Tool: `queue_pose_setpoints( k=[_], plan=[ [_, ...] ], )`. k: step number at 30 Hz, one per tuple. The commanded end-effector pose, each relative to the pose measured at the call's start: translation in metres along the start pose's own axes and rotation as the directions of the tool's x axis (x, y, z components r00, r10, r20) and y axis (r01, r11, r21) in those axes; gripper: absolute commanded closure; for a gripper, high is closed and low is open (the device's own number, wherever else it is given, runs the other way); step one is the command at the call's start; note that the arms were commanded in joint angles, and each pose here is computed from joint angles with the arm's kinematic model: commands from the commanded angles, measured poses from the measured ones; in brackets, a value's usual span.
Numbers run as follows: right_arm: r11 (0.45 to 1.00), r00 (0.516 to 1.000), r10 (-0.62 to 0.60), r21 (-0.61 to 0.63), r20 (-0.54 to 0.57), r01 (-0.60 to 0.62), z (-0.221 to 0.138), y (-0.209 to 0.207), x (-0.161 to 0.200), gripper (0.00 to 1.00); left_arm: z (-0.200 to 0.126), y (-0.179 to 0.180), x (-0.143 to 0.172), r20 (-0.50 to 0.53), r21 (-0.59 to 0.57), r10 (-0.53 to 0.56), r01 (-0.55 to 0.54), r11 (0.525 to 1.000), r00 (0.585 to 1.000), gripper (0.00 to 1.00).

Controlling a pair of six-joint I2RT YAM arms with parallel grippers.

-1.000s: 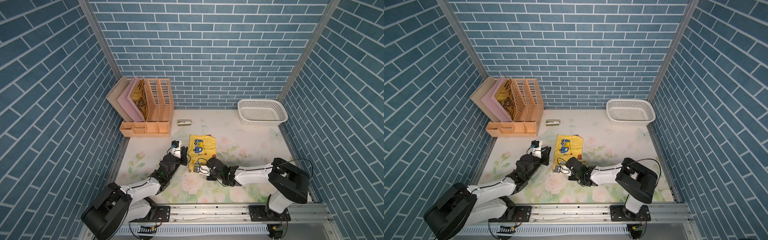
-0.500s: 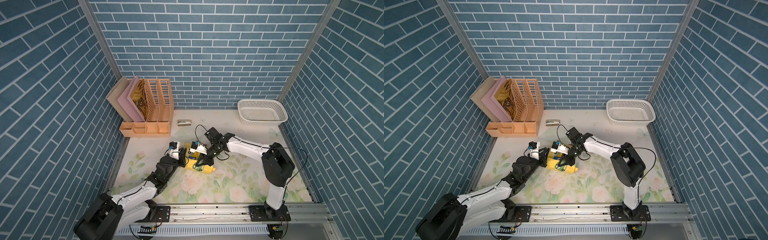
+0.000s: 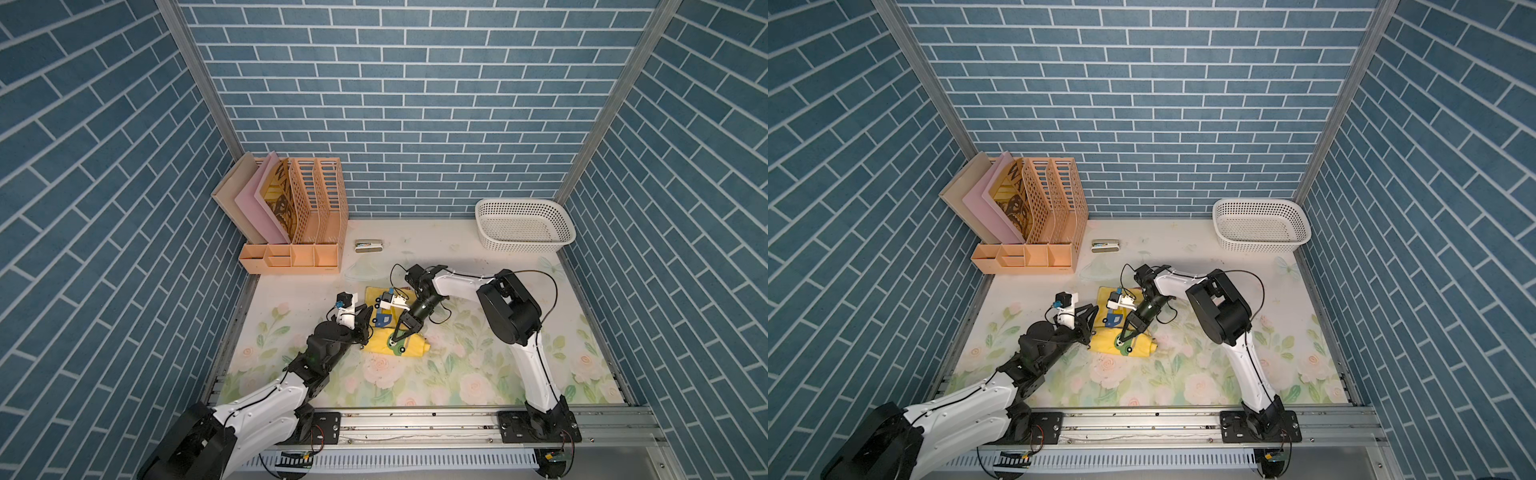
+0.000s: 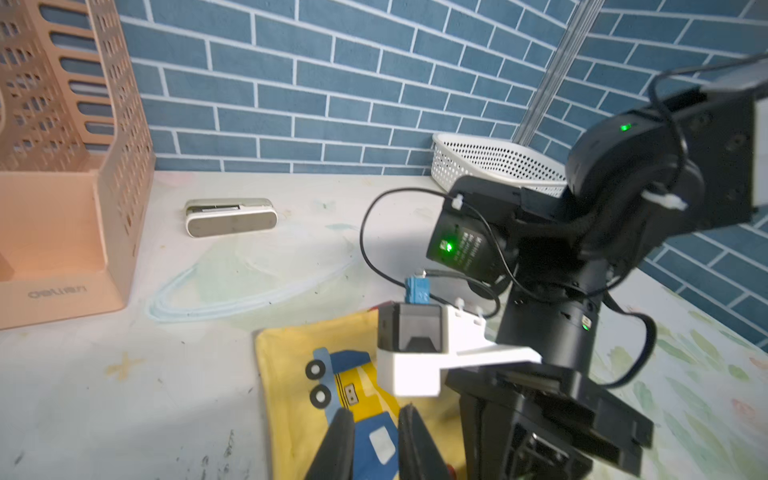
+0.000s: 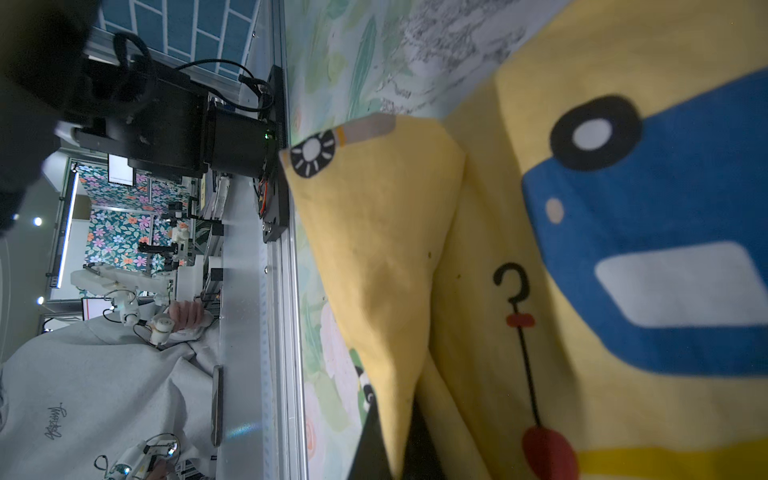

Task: Roll up the pillowcase
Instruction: Roll the pillowcase at the center of the board.

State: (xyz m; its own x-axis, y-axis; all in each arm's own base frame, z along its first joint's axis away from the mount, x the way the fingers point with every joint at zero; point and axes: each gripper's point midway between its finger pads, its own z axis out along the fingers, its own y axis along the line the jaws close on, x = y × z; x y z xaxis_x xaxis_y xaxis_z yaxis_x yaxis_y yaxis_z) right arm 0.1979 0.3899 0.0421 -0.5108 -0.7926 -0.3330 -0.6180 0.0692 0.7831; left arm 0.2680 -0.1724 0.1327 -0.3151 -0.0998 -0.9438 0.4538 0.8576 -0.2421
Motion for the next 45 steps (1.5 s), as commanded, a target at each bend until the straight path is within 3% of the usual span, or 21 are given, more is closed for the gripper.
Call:
queue_pose_setpoints(
  k=[1,9,12,18,23,26,30,32,34,35,38,40,42,45],
  plan=[
    [0.995,0.994,0.103,-0.012,-0.025,-0.104,0.001,-0.004,0.004,1.00,0.006,-0.010,0.010,-0.027,0.050,-0.008,0.009,0.999,1.000,0.78],
    [0.992,0.992,0.123,0.024,0.007,-0.123,-0.001,-0.014,-0.004,1.00,0.035,-0.004,0.034,-0.105,0.009,-0.012,0.013,1.000,0.994,0.87],
    [0.990,0.991,0.133,0.040,0.003,-0.133,-0.001,-0.018,-0.003,1.00,0.038,-0.010,0.039,-0.116,0.022,-0.009,0.012,1.000,0.993,0.86],
    [0.993,0.995,0.098,0.056,0.032,-0.100,-0.005,-0.016,-0.011,0.98,0.042,0.006,0.065,-0.184,-0.060,-0.018,0.007,0.998,0.983,0.88],
    [0.992,0.996,0.081,0.097,0.044,-0.085,-0.010,-0.018,-0.013,0.83,0.047,0.007,0.078,-0.218,-0.063,-0.033,0.019,0.998,0.975,0.92],
    [0.988,0.998,0.040,0.144,0.052,-0.047,-0.016,-0.019,-0.016,0.62,0.047,0.010,0.075,-0.212,-0.080,-0.024,0.007,0.997,0.977,0.92],
    [0.940,0.989,-0.111,0.334,0.097,0.072,-0.046,-0.010,-0.031,0.39,0.046,0.012,0.079,-0.220,-0.089,-0.024,0.004,0.996,0.975,0.92],
    [0.873,0.977,-0.185,0.474,0.109,0.112,-0.068,-0.009,-0.037,0.30,0.046,0.013,0.080,-0.224,-0.091,-0.023,0.003,0.996,0.974,0.92],
    [0.769,0.956,-0.267,0.625,0.122,0.135,-0.096,-0.004,-0.041,0.00,0.046,0.013,0.080,-0.225,-0.094,-0.021,0.000,0.996,0.974,0.92],
    [0.701,0.945,-0.306,0.700,0.117,0.141,-0.108,-0.004,-0.042,0.00,0.046,0.014,0.079,-0.224,-0.096,-0.020,-0.001,0.995,0.974,0.92],
    [0.406,0.846,-0.531,0.861,-0.050,0.306,-0.108,0.027,-0.035,0.00,0.045,0.014,0.077,-0.218,-0.097,-0.021,0.000,0.995,0.976,0.92],
    [0.137,0.708,-0.665,0.893,-0.238,0.429,-0.080,0.061,-0.022,0.00,0.045,0.014,0.076,-0.214,-0.100,-0.020,-0.001,0.995,0.977,0.92],
    [-0.027,0.611,-0.724,0.898,-0.321,0.440,-0.061,0.079,-0.007,0.00,0.045,0.015,0.074,-0.210,-0.104,-0.020,-0.002,0.995,0.977,0.92],
    [-0.042,0.592,-0.749,0.913,-0.297,0.406,-0.049,0.082,0.003,0.00,0.045,0.015,0.074,-0.209,-0.104,-0.020,-0.002,0.995,0.978,0.92]
  ],
)
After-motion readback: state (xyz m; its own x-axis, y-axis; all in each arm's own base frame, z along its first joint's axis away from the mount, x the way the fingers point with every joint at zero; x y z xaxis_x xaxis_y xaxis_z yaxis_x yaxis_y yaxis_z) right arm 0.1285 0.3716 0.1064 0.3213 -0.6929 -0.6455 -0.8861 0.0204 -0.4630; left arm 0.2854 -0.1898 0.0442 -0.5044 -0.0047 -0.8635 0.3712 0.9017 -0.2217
